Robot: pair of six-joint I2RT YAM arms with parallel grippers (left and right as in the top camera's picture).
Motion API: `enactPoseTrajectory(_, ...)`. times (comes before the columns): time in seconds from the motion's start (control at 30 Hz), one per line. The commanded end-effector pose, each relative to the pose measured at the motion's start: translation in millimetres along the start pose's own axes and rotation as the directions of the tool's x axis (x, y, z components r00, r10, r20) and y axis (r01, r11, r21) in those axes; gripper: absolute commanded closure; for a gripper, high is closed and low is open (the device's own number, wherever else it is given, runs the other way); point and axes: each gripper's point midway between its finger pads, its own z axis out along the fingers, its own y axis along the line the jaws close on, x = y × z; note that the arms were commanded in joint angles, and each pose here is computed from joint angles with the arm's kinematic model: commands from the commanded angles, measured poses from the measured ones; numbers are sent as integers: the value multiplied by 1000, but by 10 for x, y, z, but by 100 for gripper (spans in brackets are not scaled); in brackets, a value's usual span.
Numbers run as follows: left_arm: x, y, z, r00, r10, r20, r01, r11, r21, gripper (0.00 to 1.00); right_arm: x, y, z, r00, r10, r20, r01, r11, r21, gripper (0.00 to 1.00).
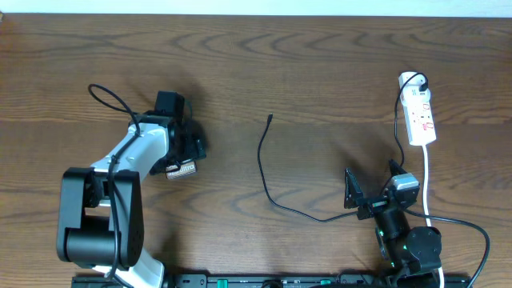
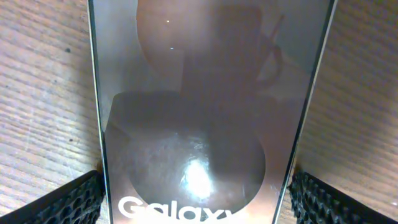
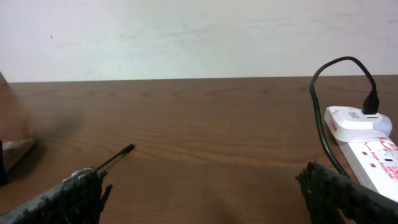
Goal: Plug charger to phone and switch on socket
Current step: 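Lift the phone with the left gripper and pull it toward the robot, then carry the phone with the left gripper toward the table center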
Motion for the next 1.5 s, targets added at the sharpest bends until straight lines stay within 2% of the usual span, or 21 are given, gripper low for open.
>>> enactPoseTrajectory(0.0, 377, 133, 196, 991, 7, -133, -12, 999, -37, 6, 15, 21, 0, 1000, 8, -3, -8, 1000, -11, 1)
enactPoseTrajectory(0.33, 444, 167, 184, 987, 7, -160, -15, 999, -51, 7, 15, 21, 0, 1000, 8, -3, -9, 1000, -11, 1)
enactPoseTrajectory(0.6, 356, 132, 198, 992, 15, -124, -20, 999, -37, 29, 15, 21, 0, 1000, 8, -3, -9, 1000, -11, 1)
enactPoseTrajectory(0.83, 358, 133, 198, 992, 15, -125, -20, 999, -37, 41, 15, 21, 0, 1000, 8, -3, -9, 1000, -11, 1)
enactPoseTrajectory(0.9, 357, 132, 198, 992, 15, -125, -20, 999, -37, 48, 15, 21, 0, 1000, 8, -3, -9, 1000, -11, 1)
enactPoseTrajectory(1.07, 331, 120, 184, 993, 15, -119, -19, 999, -35, 58, 15, 21, 0, 1000, 8, -3, -8, 1000, -11, 1)
enactPoseTrajectory(1.2, 305, 109, 158, 993, 15, -118, -19, 999, -34, 74, 15, 21, 0, 1000, 8, -3, -8, 1000, -11, 1)
enactPoseTrajectory(1.3, 277, 96, 135, 994, 15, -113, -18, 999, -31, 92, 15, 21, 0, 1000, 8, -3, -9, 1000, -11, 1)
enactPoseTrajectory(1.47, 229, 77, 33, 995, 11, -95, -14, 1000, -24, 92, 15, 21, 0, 1000, 8, -3, -9, 1000, -11, 1)
